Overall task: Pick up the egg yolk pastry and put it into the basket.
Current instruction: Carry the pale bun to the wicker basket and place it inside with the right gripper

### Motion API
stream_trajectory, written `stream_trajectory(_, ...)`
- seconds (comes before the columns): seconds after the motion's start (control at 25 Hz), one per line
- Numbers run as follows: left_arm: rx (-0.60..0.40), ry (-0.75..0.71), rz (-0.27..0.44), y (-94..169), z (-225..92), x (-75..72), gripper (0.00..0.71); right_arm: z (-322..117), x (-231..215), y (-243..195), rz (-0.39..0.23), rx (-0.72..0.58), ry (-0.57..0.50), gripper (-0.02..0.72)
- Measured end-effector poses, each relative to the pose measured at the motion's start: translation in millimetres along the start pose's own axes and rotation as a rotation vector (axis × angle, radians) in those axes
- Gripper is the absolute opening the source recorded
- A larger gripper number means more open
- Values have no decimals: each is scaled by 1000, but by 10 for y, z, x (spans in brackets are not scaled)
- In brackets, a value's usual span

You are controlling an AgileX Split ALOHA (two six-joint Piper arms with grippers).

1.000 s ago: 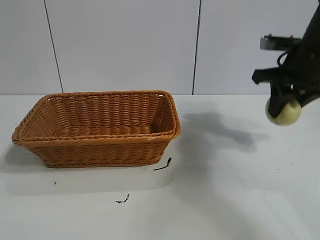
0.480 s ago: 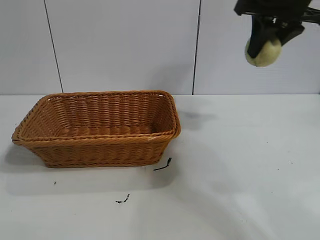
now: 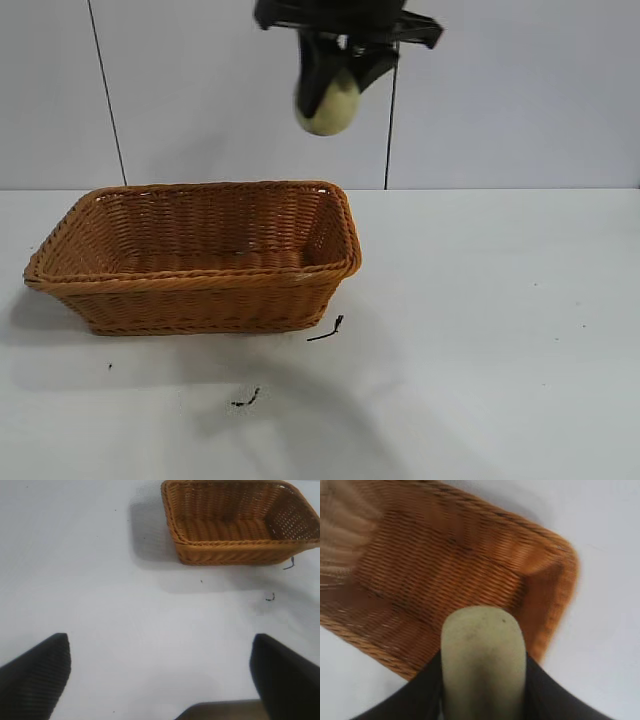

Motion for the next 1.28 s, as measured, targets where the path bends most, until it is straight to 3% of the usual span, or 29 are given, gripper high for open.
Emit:
stream_trajectory(0.28,0,0,0,0,0,0,695,65,458,-777,18,-53,80,223)
stream_trajectory(0.52,0,0,0,0,0,0,695,-122,395,-1309,-16,6,75,223)
stream_trajectory(0.68,0,0,0,0,0,0,695,-167,350,-1388,-40,23,93,230)
stream_trajectory(0.8,0,0,0,0,0,0,695,-164,346,-1385,-43,22,92,337)
stream_trajectory(0.92,0,0,0,0,0,0,695,-168,348,-1365,-42,27,92,573)
stream_trajectory(1.0,0,0,0,0,0,0,695,-149,352,-1296,-42,30,92,647)
stream_trajectory(1.28,0,0,0,0,0,0,695,150,234,-672,-61,-25,74,689)
Point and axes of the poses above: a point on each arm's last joint axis where the gripper is mounted, y pointing back along that axis away from the gripper, x along the wrist's bending axis when the last joint is at zero, z = x × y, the point moved 7 cm from there along -y, pointing out along that axis toward the gripper, and after that the axes turned 10 degrees about y, right-handed, at the moved point
